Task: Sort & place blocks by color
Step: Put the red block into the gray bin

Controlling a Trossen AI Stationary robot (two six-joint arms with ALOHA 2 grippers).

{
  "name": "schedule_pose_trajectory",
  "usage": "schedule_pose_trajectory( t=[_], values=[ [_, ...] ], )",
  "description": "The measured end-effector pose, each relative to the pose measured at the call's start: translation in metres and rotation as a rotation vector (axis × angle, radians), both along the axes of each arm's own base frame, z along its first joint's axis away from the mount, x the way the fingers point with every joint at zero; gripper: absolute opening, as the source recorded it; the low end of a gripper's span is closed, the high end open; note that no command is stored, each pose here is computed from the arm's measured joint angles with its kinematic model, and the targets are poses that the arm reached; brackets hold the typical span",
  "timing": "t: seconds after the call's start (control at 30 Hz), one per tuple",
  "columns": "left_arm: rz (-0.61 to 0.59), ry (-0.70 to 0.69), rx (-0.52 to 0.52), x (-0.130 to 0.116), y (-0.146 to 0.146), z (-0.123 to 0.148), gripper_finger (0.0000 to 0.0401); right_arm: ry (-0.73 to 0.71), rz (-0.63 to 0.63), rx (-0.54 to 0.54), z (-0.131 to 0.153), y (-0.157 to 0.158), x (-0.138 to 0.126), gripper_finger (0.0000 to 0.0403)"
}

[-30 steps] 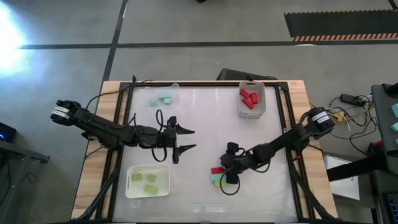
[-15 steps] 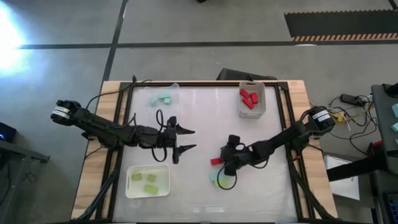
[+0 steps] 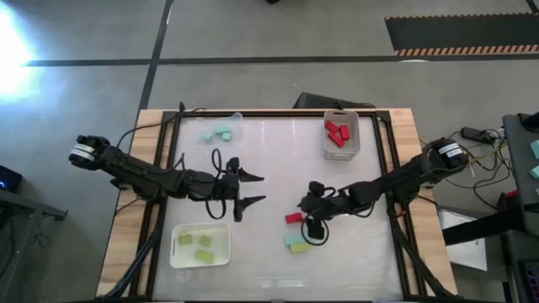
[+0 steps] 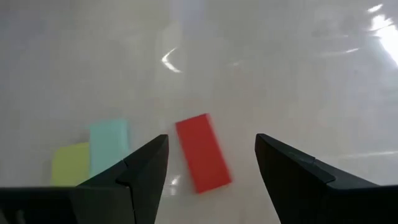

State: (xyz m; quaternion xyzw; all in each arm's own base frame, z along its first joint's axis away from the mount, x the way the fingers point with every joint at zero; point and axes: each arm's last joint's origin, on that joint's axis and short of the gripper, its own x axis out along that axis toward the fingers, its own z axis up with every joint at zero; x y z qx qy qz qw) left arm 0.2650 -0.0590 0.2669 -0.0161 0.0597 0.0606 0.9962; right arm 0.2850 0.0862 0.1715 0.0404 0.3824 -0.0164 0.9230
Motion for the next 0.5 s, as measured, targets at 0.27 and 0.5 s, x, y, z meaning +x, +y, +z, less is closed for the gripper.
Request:
schedule_pose_trajectory(
  t=[0.27, 0.5],
  values=[
    [0.000, 0.023, 0.005, 0.005, -0.001, -0.007, 0.0246, 0.055, 0.017, 0.005, -0.015, 0.006, 0.002, 0.0230],
    [0.002, 0.030, 0.008, 0.010, -0.002, -0.013, 0.0246, 0.128, -0.004, -0.067, -0.046, 0.006, 0.008, 0.0230]
  ],
)
